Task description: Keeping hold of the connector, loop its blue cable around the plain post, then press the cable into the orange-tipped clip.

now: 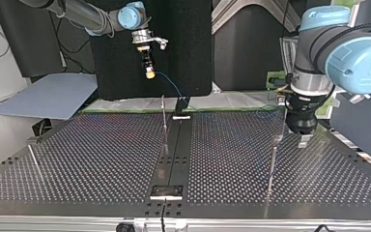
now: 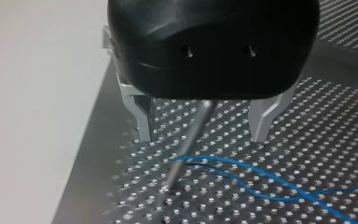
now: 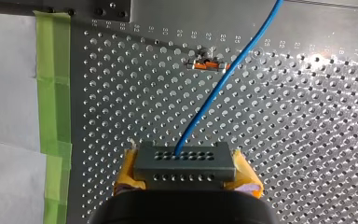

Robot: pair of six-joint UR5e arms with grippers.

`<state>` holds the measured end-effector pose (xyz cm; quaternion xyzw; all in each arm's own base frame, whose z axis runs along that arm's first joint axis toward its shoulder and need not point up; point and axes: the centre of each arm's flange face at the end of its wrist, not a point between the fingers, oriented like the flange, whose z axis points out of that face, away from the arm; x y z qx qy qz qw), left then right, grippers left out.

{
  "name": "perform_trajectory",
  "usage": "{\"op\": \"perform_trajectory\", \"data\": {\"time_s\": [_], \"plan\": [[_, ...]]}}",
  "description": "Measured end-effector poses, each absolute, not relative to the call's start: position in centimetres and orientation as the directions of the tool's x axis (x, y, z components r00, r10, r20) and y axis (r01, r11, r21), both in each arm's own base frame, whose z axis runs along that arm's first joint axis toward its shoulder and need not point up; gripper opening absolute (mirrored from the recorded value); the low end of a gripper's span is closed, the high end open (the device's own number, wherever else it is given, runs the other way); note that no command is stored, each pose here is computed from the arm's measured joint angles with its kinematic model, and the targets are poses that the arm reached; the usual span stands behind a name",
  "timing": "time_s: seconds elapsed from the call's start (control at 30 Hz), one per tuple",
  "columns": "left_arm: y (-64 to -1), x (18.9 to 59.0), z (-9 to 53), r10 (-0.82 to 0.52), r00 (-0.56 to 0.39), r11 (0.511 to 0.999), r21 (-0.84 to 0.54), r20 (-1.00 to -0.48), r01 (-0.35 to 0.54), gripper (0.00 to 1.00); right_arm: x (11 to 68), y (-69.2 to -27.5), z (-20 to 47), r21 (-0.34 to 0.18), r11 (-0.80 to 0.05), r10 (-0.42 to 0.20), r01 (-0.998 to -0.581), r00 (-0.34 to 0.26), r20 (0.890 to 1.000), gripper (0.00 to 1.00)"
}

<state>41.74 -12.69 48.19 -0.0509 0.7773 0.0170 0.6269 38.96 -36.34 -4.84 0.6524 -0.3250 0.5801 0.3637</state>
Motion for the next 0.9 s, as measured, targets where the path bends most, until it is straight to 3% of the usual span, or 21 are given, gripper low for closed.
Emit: {"op": "perform_trajectory", "data": {"time_s": [0.27,0.9], "plan": [[-13.0,41.1,47.9,-0.046,-0.252,0.995,-0.023,-0.967,-0.095,1.00,39.0,-36.3,-4.8,0.097,-0.525,0.001,-0.846,0.114,0.994,0.00],[-12.4,41.5,49.9,-0.059,-0.217,0.990,-0.029,-0.975,-0.137,1.00,39.1,-36.5,-4.8,0.098,-0.525,0.001,-0.846,0.114,0.993,0.00]]}}
